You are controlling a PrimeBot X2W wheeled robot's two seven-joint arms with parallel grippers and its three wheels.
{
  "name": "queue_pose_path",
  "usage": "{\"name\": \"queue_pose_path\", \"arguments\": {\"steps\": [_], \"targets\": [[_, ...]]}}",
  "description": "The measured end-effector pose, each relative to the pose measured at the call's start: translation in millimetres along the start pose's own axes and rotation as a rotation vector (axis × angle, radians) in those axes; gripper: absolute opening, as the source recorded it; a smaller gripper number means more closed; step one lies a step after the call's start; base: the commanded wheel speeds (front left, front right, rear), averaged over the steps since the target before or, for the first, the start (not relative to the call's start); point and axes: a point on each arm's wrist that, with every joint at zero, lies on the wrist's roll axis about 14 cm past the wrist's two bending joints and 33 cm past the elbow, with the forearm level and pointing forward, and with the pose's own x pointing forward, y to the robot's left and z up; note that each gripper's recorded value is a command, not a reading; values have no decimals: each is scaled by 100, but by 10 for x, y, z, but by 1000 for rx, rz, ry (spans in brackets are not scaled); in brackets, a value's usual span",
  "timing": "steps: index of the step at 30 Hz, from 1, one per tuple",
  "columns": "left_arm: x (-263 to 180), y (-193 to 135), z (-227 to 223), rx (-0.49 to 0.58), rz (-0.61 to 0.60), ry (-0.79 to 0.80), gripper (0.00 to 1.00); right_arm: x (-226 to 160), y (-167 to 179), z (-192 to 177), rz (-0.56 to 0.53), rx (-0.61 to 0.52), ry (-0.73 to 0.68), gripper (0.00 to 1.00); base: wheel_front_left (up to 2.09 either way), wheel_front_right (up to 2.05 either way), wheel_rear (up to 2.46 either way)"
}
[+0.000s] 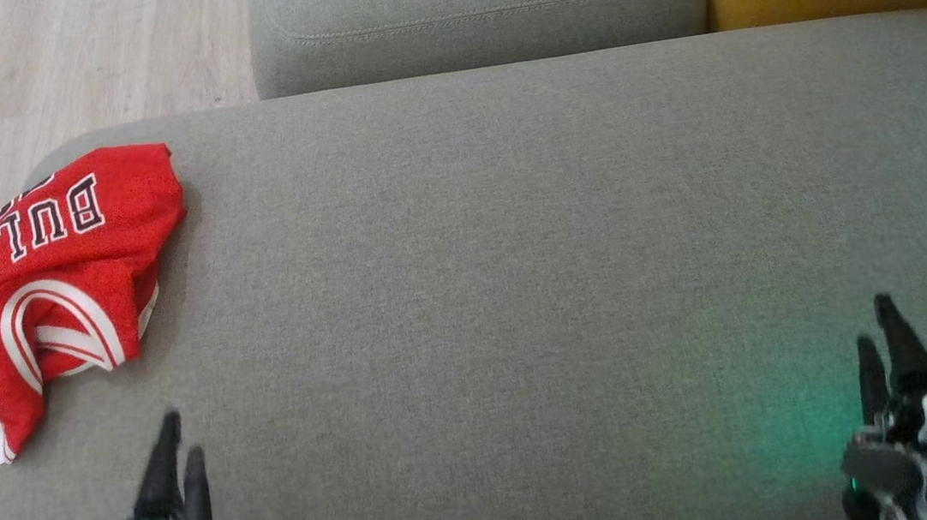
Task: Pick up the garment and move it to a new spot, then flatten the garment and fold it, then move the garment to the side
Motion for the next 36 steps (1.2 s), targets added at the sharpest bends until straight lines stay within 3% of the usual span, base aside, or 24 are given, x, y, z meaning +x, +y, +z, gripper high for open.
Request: {"name": "queue_pose_path", "arguments": {"steps": [4,17,36], "targets": [[-115,248,6,-8,71,-7,100,-108,-216,13,-60,2,-6,100,0,0,0],[-48,154,22,138,53,-23,100,-71,-151,-15,-47,-117,-9,100,0,0,0],[4,97,-6,414,51,-23,100,-17,-81,-95,-30,-381,6,100,0,0,0]]}}
